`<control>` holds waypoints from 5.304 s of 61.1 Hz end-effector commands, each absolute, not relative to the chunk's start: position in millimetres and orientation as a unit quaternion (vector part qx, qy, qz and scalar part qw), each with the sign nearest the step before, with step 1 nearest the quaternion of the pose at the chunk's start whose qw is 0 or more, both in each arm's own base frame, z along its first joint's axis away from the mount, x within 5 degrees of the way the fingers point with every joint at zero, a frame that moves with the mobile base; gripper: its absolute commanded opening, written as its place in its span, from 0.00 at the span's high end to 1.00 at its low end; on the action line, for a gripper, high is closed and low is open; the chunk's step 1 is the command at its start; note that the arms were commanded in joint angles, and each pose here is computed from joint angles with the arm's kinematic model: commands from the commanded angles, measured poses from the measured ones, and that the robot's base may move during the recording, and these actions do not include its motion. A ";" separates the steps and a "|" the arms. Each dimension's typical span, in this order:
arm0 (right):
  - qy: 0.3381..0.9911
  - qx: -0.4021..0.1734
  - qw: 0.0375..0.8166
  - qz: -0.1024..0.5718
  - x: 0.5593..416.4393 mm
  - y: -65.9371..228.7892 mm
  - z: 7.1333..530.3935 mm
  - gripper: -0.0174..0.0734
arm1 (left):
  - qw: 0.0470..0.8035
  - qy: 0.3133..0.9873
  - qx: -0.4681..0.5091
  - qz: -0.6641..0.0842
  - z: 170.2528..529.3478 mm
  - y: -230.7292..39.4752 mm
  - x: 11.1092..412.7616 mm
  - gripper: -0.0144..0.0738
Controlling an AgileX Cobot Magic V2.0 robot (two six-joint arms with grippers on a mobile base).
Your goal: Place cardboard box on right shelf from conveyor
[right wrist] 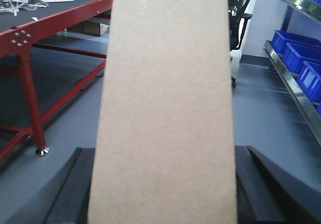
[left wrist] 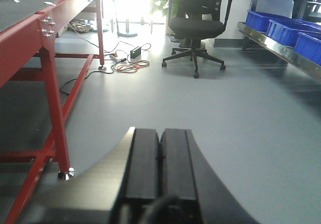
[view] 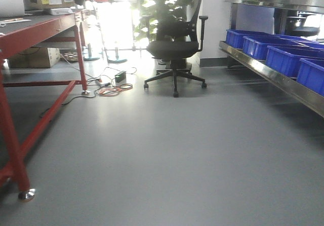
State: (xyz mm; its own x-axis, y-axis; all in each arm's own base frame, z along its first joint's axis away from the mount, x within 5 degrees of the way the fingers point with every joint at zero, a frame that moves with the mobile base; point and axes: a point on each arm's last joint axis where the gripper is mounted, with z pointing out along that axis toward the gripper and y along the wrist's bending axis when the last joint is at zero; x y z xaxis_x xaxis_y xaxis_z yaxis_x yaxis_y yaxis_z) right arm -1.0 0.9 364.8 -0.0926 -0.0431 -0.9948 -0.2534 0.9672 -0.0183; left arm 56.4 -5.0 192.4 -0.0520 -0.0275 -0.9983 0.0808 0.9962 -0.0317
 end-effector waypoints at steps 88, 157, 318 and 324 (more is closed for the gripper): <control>0.697 -0.096 0.706 0.078 -0.4 0.9 381.1 0.60 | 0.720 0.692 0.016 -0.043 197.7 -4.7 55.8 0.97; 0.697 -0.096 0.706 0.078 -0.4 0.9 381.0 0.60 | 0.720 0.692 0.016 -0.043 197.7 -4.7 55.8 0.97; 0.697 -0.096 0.706 0.078 -0.4 0.9 381.1 0.60 | 0.721 0.693 -0.012 -0.014 197.6 -0.3 56.1 0.97; 0.697 -0.096 0.706 0.078 -0.4 0.9 381.1 0.60 | 0.721 0.693 -0.012 -0.014 197.6 -0.3 56.1 0.97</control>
